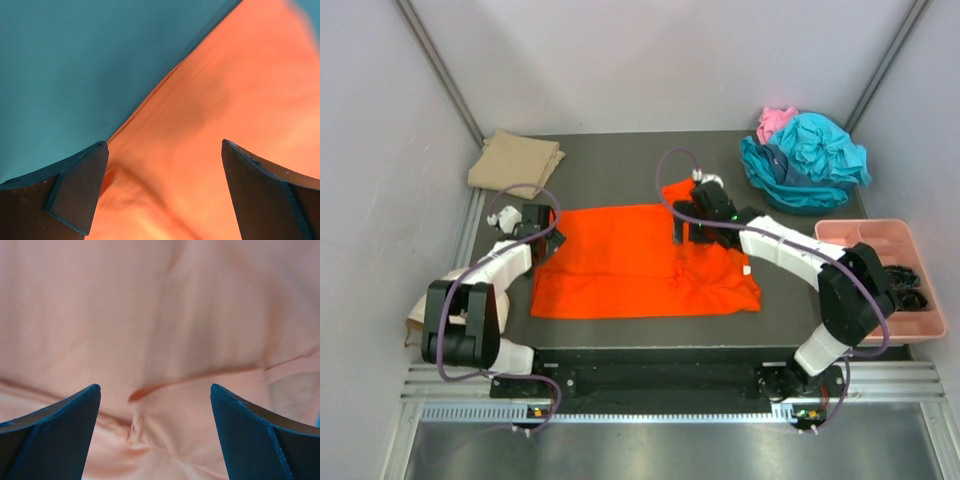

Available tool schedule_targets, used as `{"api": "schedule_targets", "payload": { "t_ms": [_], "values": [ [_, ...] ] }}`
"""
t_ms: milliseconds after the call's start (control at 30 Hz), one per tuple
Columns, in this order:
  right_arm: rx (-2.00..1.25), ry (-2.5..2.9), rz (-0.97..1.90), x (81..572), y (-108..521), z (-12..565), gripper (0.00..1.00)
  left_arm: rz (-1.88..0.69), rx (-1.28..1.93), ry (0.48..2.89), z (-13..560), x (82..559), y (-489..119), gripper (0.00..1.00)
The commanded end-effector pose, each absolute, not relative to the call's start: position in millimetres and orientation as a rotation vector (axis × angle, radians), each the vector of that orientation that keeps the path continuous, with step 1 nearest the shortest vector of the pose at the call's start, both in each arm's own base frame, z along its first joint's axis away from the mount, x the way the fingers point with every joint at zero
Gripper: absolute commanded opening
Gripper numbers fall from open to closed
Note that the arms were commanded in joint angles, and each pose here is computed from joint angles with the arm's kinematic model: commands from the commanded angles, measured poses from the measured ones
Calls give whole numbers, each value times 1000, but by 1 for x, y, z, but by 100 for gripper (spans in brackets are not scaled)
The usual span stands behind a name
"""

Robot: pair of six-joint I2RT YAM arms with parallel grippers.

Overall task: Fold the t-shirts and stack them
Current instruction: Grap the side of the flattened tshirt furthest away from the robot with both arms

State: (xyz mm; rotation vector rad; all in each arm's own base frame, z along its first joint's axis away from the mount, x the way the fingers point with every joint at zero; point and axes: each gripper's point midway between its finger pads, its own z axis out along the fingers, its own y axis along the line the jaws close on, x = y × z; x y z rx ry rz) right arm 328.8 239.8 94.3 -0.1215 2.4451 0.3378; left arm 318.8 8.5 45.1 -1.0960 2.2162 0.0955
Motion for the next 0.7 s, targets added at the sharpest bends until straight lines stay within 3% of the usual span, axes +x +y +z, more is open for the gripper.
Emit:
{"api": "schedule_targets", "payload": {
  "t_ms": [0,67,267,333,667],
  "values": [
    [-11,2279,306,406,216,141,91,92,-1035,2087,85,373,17,99],
    [26,2233,338,442,206,160,91,89,-1012,2070,95,388,18,99],
    [-22,2252,304,518,198,141,91,58,-1013,2109,86,404,16,99],
    [-25,2302,282,531,195,113,90,37,-1012,2119,84,405,13,99],
    [85,2343,283,563,166,79,85,39,-1011,2151,72,396,12,99]
  ]
}}
